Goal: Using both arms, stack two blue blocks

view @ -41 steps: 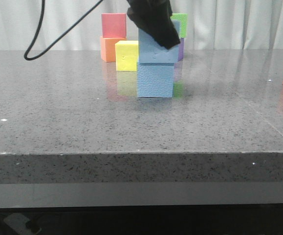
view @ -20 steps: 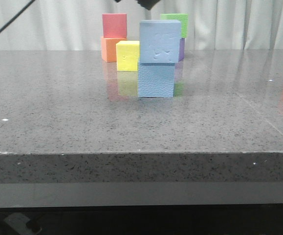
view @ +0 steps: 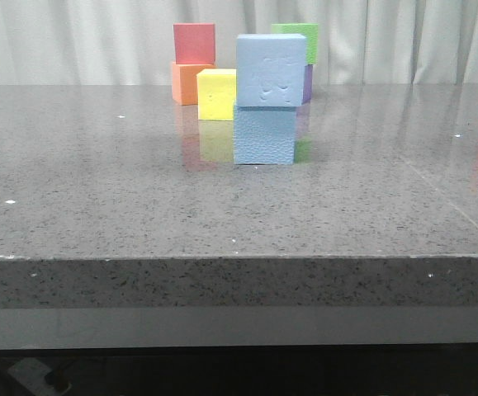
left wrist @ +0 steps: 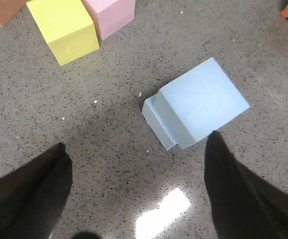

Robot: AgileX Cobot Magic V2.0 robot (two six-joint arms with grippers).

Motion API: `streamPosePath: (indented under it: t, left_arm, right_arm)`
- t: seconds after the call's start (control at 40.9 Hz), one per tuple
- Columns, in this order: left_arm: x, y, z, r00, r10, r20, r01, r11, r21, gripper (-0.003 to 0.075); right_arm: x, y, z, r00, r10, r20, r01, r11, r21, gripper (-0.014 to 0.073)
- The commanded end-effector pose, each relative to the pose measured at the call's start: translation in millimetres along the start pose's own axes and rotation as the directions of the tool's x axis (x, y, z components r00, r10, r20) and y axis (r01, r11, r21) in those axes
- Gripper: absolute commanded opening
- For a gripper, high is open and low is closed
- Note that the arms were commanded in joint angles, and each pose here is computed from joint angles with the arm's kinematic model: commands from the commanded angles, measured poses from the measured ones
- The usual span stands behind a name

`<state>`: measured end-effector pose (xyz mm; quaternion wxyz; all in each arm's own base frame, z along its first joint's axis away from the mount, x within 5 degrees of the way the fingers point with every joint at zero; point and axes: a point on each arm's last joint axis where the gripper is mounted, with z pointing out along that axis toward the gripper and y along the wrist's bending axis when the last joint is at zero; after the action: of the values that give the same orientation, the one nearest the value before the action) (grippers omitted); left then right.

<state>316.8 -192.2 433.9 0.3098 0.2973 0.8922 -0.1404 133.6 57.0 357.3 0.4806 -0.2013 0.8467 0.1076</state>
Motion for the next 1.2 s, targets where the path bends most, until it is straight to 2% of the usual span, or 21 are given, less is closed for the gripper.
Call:
streamPosePath:
  t: [0.0,0.122,0.342,0.782,1.002,1.173]
  left_arm:
    - [2,-12,-46,0.992,0.01,0.123,-0.009,1.0,-0.005,0.0535]
    - [16,-11,-58,0.99,0.014,0.142,-0.008,0.999,-0.047,0.0535]
    - [59,-9,-66,0.991,0.012,0.13,0.003,0.993,-0.115,0.0535]
    - [161,-16,-81,0.984,-0.045,0.173,0.067,0.99,-0.127,0.0535]
    - [203,-19,-99,0.964,-0.105,0.243,0.142,0.98,-0.14,0.0535]
    - [227,-23,-115,0.937,-0.091,0.337,0.143,0.981,-0.132,0.0535]
  right_arm:
    - [-14,-1,-7,0.995,-0.001,0.104,0.0,1.0,0.014,0.0582]
    - [-14,-1,-7,0.995,-0.001,0.104,0.0,1.0,0.014,0.0582]
    - [-14,-1,-7,0.995,-0.001,0.104,0.0,1.0,0.014,0.0582]
    - [-14,-1,-7,0.995,-0.001,0.104,0.0,1.0,0.014,0.0582]
    - [-14,-1,-7,0.995,0.001,0.103,-0.002,1.0,0.011,0.0582]
    - [-12,-1,-7,0.996,0.002,0.085,-0.002,1.0,0.008,0.0582]
